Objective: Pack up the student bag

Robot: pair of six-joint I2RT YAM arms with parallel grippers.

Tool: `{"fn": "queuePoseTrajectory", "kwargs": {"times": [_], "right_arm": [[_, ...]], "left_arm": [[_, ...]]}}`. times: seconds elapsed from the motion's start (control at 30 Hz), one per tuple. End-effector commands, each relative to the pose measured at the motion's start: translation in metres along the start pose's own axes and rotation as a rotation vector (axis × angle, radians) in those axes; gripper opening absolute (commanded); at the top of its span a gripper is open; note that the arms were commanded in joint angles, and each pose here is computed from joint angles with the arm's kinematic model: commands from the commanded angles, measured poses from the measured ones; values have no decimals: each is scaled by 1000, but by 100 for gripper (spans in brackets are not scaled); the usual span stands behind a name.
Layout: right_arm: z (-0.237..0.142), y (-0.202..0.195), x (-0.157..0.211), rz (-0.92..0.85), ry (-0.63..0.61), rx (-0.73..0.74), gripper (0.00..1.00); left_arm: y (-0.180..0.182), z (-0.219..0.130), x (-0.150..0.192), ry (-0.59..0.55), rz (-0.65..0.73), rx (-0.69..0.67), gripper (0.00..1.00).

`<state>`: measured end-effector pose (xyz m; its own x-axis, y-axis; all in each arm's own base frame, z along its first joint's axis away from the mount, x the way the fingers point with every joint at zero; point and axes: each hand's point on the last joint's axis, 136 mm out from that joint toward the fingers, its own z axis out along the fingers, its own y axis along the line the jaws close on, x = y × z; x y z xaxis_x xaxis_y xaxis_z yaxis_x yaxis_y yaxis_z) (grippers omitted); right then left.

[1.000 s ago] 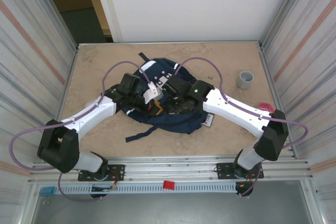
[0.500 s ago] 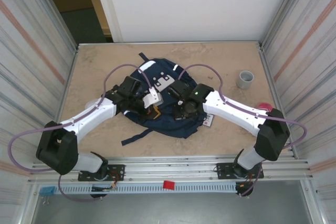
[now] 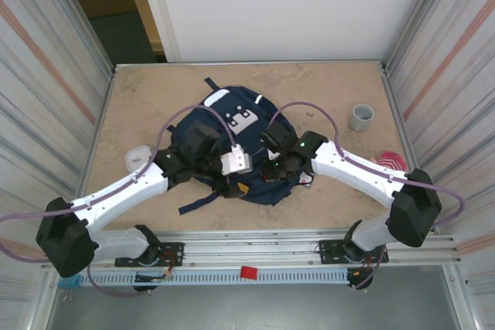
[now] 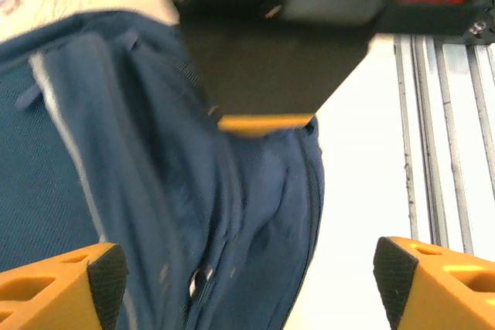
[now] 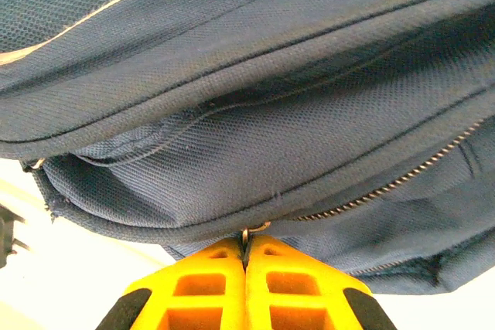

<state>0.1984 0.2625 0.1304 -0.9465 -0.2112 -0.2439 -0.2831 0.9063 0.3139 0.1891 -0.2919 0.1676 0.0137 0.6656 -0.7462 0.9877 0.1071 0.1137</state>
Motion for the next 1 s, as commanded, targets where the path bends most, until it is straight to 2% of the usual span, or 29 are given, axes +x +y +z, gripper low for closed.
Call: {"fn": "queuePoseTrajectory", "kwargs": {"times": [0.0,0.07,0.13,0.17,0.23,0.37,0.5,0.6,0.63,0.67,0.77,0.8,0.87,0.97], "right_arm": [[-8,13,-1,-26,-17,-98,0],[-11,10,-2,-17,-28,-111,0],[-12,-2,-3,8,-42,-79,0],[-12,-13,-3,27,-49,-39,0],[-12,-35,-4,56,-59,40,0],[-16,-68,-10,87,-101,161,0],[-12,-64,-17,58,-119,135,0],[-3,-50,-20,32,-121,67,0],[-1,-44,-21,21,-122,36,0],[0,-37,-21,8,-125,10,0],[-1,-16,-23,-31,-140,-57,0],[-2,-10,-23,-41,-140,-74,0],[-3,-3,-22,-54,-136,-85,0],[-3,1,-21,-62,-131,-88,0]], "left_arm": [[18,20,8,39,15,-102,79],[26,31,17,91,10,-129,63],[31,34,23,126,22,-143,34],[30,34,27,142,44,-141,23],[24,29,35,161,93,-120,7],[15,8,58,204,142,-82,1],[17,-16,78,238,105,-83,1],[15,-28,89,255,91,-82,3],[15,-31,90,254,93,-92,8],[16,-32,88,242,93,-104,17],[16,-36,60,151,47,-115,61],[22,-35,47,126,31,-150,70],[29,-30,20,68,20,-203,79],[30,-10,-10,3,21,-207,80]]}}
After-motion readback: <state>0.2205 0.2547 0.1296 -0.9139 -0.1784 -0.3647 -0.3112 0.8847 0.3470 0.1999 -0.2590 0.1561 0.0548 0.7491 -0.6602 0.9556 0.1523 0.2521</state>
